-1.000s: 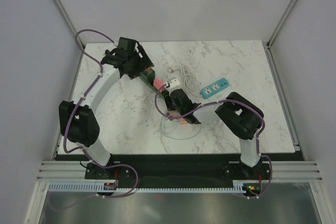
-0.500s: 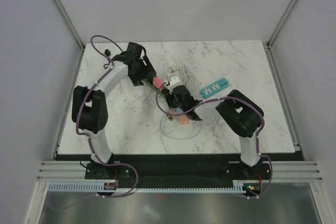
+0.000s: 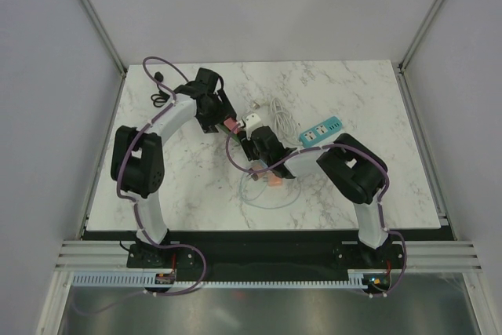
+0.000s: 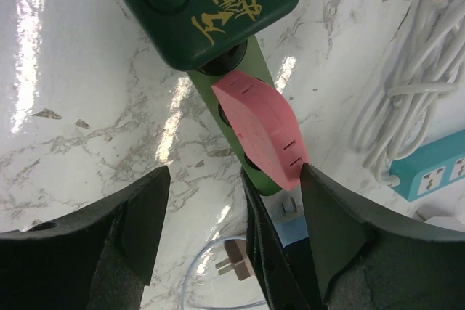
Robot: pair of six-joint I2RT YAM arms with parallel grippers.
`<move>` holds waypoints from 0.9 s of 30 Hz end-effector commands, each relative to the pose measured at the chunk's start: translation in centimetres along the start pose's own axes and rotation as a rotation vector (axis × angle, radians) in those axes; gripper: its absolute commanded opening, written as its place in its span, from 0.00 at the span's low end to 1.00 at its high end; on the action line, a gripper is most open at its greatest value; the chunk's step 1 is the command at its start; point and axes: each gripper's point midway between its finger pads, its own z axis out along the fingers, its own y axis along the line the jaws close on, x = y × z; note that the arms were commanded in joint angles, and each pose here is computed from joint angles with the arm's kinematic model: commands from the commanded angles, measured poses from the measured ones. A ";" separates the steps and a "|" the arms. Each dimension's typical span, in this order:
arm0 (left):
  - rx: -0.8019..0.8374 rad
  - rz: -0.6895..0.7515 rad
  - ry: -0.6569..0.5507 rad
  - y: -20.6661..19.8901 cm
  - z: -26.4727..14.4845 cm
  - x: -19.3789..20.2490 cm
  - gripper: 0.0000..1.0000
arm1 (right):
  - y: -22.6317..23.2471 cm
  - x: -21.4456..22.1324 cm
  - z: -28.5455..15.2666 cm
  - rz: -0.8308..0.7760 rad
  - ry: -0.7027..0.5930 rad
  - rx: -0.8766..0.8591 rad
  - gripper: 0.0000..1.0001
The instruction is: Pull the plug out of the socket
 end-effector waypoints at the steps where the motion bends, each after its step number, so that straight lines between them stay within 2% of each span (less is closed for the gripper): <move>1: -0.048 -0.019 -0.018 0.7 1.1 -0.1 0.78 | 3.4 -2.7 0.3 -0.025 -0.078 -0.104 0.00; 6: -0.057 -0.019 -0.017 0.8 1.6 0.1 0.74 | 3.7 -2.2 0.1 -0.060 -0.066 -0.100 0.00; 12: -0.055 -0.017 -0.023 0.5 1.5 0.0 0.74 | 3.8 -1.9 -0.1 -0.075 -0.059 -0.096 0.00; 19: -0.060 -0.025 -0.133 0.6 -1.0 -2.0 0.76 | 3.9 -1.9 0.0 -0.077 -0.057 -0.100 0.00; 27: -0.047 -0.031 -0.079 0.2 0.6 -1.1 0.80 | 4.1 -1.8 0.2 -0.079 -0.049 -0.103 0.00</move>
